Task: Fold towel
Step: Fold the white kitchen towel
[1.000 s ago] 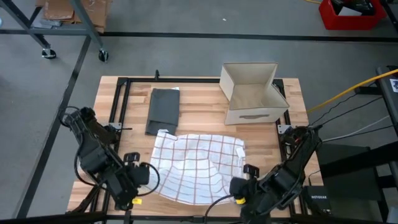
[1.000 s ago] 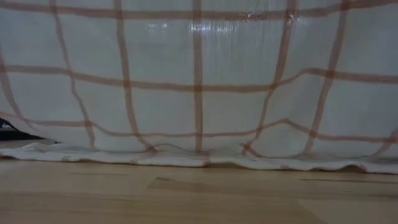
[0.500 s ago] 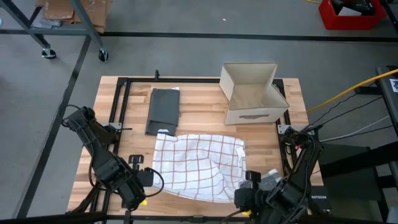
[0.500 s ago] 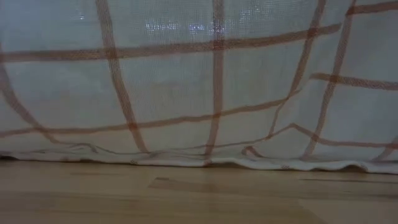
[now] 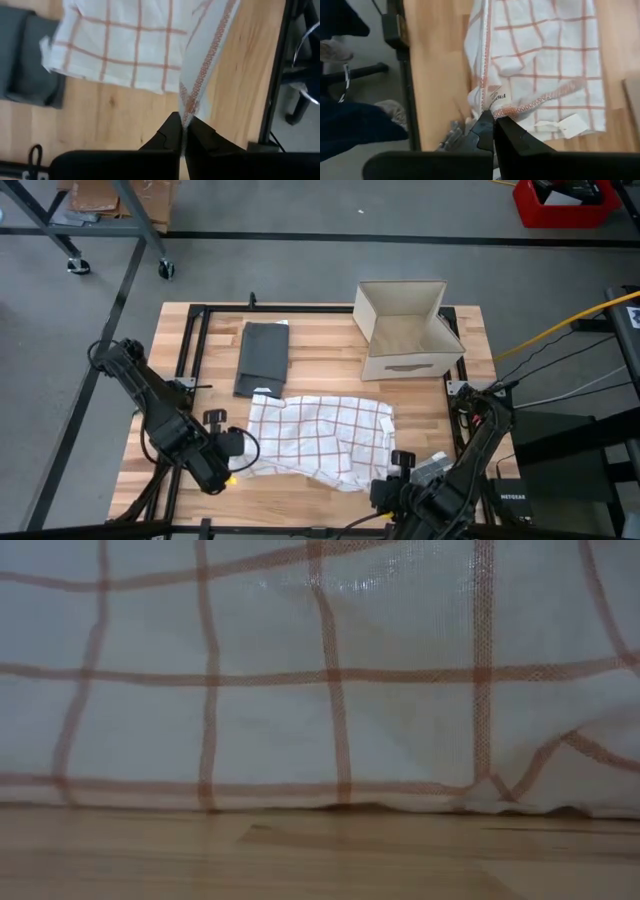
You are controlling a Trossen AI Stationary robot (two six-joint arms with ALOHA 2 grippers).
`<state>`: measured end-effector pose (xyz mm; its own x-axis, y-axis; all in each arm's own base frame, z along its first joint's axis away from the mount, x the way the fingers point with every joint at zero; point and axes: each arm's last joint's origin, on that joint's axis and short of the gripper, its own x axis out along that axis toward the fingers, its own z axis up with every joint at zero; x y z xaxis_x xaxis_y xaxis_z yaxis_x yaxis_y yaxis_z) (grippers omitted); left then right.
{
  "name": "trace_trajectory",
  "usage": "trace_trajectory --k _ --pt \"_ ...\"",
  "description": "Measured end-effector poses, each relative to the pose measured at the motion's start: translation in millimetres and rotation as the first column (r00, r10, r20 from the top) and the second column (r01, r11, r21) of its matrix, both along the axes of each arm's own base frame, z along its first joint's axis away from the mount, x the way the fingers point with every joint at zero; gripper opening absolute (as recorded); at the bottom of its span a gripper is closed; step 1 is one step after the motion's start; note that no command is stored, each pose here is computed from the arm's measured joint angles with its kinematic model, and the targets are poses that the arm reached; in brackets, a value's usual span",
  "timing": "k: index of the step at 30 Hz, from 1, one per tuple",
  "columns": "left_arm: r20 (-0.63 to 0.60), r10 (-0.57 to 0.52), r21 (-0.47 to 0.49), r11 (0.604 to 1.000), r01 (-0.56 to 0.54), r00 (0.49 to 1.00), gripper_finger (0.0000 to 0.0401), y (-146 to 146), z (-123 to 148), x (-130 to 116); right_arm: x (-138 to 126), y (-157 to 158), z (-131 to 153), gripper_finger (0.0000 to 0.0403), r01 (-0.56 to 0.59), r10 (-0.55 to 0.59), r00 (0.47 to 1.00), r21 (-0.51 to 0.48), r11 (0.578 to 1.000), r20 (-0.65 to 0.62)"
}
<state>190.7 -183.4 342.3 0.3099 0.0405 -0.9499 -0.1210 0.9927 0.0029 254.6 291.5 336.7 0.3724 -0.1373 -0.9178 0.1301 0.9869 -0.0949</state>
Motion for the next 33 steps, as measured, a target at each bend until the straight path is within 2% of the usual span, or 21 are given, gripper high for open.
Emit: trace_trajectory --k 3,7,12,17,22,26,33 --pt "0.041 -0.011 -0.001 1.000 0.011 0.999 0.0000 7.2 6.0 1.3 2.5 -4.7 1.3 0.0005 0.015 -0.014 1.000 -0.024 1.000 0.016" --pt "0.048 -0.021 0.006 1.000 0.021 0.999 0.0000 14.2 9.0 3.2 5.7 -15.3 10.1 0.0005 0.035 -0.035 0.999 0.021 0.999 0.001" --pt "0.039 -0.057 0.029 0.998 0.056 0.998 0.0000 17.2 8.9 4.6 7.3 -32.0 31.4 0.0005 0.057 -0.059 0.998 0.147 0.987 0.012" --pt "0.031 -0.114 0.051 0.992 0.112 0.993 0.0000 17.4 8.8 4.2 16.1 -51.3 51.1 0.0005 0.070 -0.087 0.995 0.280 0.958 0.048" --pt "0.010 -0.137 0.073 0.988 0.136 0.991 0.0000 19.0 8.3 2.8 38.5 -81.8 49.8 0.0005 0.121 -0.129 0.991 0.266 0.956 0.015" --pt "-0.025 -0.136 0.097 0.986 0.138 0.990 0.0000 21.6 7.6 -0.2 45.9 -104.2 37.2 0.0005 0.245 -0.220 0.968 0.244 0.938 -0.124" --pt "-0.065 -0.177 0.197 0.963 0.186 0.982 0.0000 28.3 7.2 -3.2 38.1 -105.7 20.0 0.0005 0.274 -0.218 0.945 0.230 0.934 -0.242"
